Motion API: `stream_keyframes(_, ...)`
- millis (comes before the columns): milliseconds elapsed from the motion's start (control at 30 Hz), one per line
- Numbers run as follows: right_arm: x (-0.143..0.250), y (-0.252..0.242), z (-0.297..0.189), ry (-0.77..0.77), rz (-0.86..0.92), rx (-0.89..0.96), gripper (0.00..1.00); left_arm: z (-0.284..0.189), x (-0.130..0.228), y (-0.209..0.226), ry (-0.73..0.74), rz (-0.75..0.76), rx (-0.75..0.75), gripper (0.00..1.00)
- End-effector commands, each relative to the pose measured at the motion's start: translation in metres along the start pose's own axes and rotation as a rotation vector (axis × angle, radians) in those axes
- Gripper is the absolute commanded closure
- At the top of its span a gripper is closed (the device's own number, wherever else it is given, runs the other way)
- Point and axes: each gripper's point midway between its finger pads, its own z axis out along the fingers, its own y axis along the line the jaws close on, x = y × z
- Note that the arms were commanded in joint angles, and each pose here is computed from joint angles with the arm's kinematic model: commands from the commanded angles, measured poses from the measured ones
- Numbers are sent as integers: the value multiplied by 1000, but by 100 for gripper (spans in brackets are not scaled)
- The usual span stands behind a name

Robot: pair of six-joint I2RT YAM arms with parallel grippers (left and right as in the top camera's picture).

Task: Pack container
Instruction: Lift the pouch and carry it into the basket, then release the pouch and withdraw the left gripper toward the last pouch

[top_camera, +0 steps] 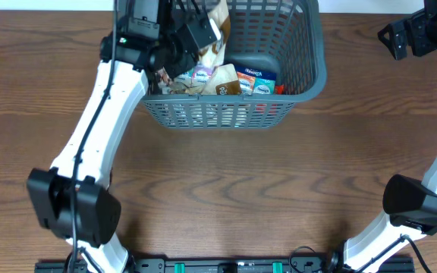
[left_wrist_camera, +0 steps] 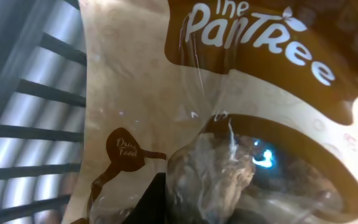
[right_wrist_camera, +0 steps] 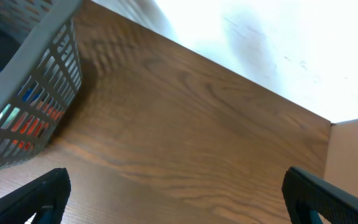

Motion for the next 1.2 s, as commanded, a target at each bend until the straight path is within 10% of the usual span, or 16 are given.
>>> stream_keyframes(0,2,-1,0,0,-5,-7,1,1,1,-8,2,-16,44,74)
stream_keyframes(333,2,-1,0,0,-4,-8,1,-38,-16,0,-43,-59,-9,44)
stream_keyframes(767,2,-1,0,0,-4,-8,1,-208,-56,23,-226,-21,-353,39)
stream_keyframes(1167,2,0,-1,1,-3,-9,1,-259,113,-33,341,-490,-310,1)
